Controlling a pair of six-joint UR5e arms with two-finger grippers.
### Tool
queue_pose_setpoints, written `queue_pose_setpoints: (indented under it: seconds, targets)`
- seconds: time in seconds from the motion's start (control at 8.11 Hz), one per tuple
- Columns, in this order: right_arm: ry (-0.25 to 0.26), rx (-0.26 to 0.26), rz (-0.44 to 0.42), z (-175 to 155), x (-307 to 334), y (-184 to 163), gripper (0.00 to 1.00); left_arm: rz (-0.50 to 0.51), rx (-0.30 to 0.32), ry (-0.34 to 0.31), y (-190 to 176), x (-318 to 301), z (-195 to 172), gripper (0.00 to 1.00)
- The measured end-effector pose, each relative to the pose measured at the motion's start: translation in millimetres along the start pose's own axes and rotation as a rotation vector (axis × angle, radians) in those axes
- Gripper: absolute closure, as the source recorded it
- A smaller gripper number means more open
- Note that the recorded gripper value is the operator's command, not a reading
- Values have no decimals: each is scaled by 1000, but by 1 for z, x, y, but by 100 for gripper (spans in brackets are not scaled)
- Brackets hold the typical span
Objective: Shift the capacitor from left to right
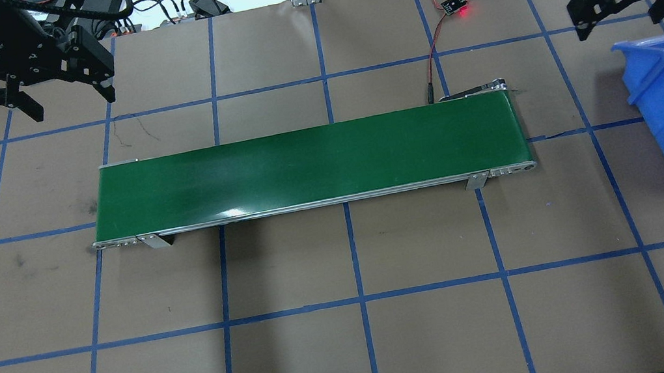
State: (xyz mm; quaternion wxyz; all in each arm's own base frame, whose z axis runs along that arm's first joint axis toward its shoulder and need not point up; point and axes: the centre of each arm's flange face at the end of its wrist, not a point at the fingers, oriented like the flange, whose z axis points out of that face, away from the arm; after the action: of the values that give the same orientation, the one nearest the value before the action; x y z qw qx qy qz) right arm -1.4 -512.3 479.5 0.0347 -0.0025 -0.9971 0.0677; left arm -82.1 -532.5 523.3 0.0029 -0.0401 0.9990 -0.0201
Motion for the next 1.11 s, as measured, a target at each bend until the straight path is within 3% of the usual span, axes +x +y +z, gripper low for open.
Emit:
queue_pose_setpoints:
  seconds: [0.37, 1.11]
  targets:
    - [-24, -3, 21, -3, -85, 6, 0, 0, 0, -1, 0, 0, 0, 0]
    - [-32, -10, 19, -6, -158, 23, 0, 0, 0, -1, 0, 0, 0, 0]
